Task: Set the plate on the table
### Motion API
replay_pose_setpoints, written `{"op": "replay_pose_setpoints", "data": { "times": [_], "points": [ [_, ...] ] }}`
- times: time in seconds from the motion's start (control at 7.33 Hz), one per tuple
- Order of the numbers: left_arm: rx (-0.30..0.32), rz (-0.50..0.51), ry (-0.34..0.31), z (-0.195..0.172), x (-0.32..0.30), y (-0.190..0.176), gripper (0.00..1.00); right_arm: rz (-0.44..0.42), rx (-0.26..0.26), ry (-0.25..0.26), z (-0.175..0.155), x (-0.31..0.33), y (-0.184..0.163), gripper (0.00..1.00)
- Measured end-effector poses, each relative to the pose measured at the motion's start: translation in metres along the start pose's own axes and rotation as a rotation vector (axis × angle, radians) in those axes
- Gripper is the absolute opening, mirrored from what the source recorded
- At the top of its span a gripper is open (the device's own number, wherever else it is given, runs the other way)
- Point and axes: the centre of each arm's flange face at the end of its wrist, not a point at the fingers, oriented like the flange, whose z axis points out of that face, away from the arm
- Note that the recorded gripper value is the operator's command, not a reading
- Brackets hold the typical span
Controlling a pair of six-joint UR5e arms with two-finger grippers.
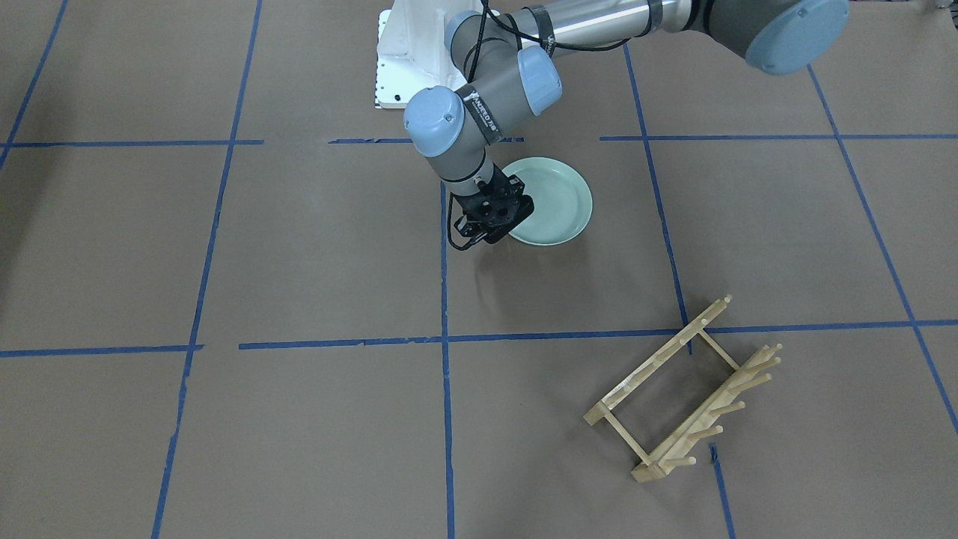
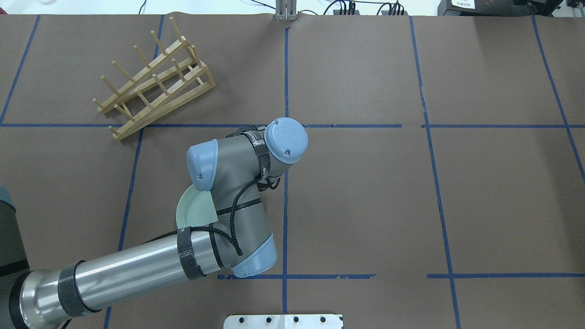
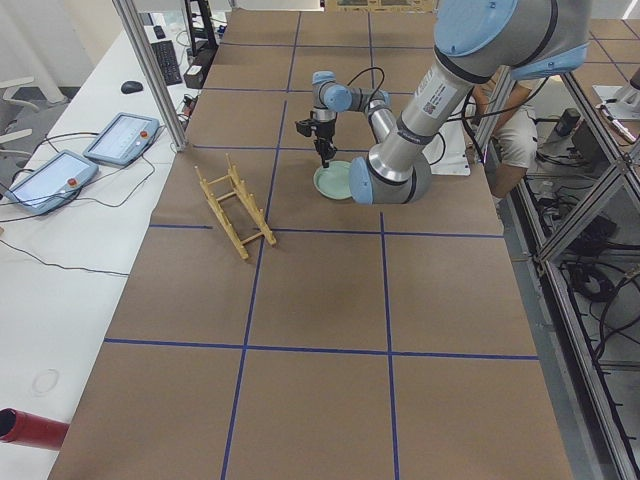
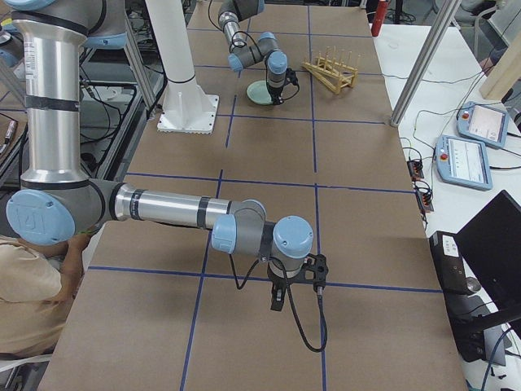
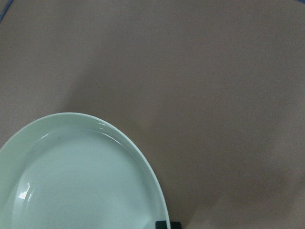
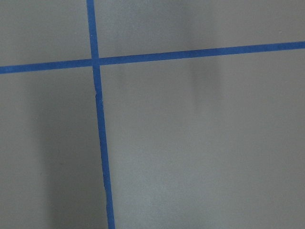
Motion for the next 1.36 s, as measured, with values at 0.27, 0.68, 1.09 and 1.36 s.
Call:
{"op": "replay_pose_setpoints", "data": {
  "times": [0.27,0.68,1.09,1.36],
  "points": [
    [0.026,0.004,0.097,-0.047,-0.007,-0.067,1.00,0.000,0.000,0.000,0.000,0.000,0.000,1.00],
    [0.042,0.099,0.317,-0.127,-0.108,-0.264,1.00,0.000,0.000,0.000,0.000,0.000,0.000,1.00],
    [0.090,0.358,0.352,-0.134,-0.267,-0.390,1.00,0.000,0.000,0.000,0.000,0.000,0.000,1.00],
    [0.100,0.487,0.311,-0.099,-0.390,-0.458,1.00,0.001,-0.001,0.000,0.000,0.000,0.000,1.00]
  ]
}}
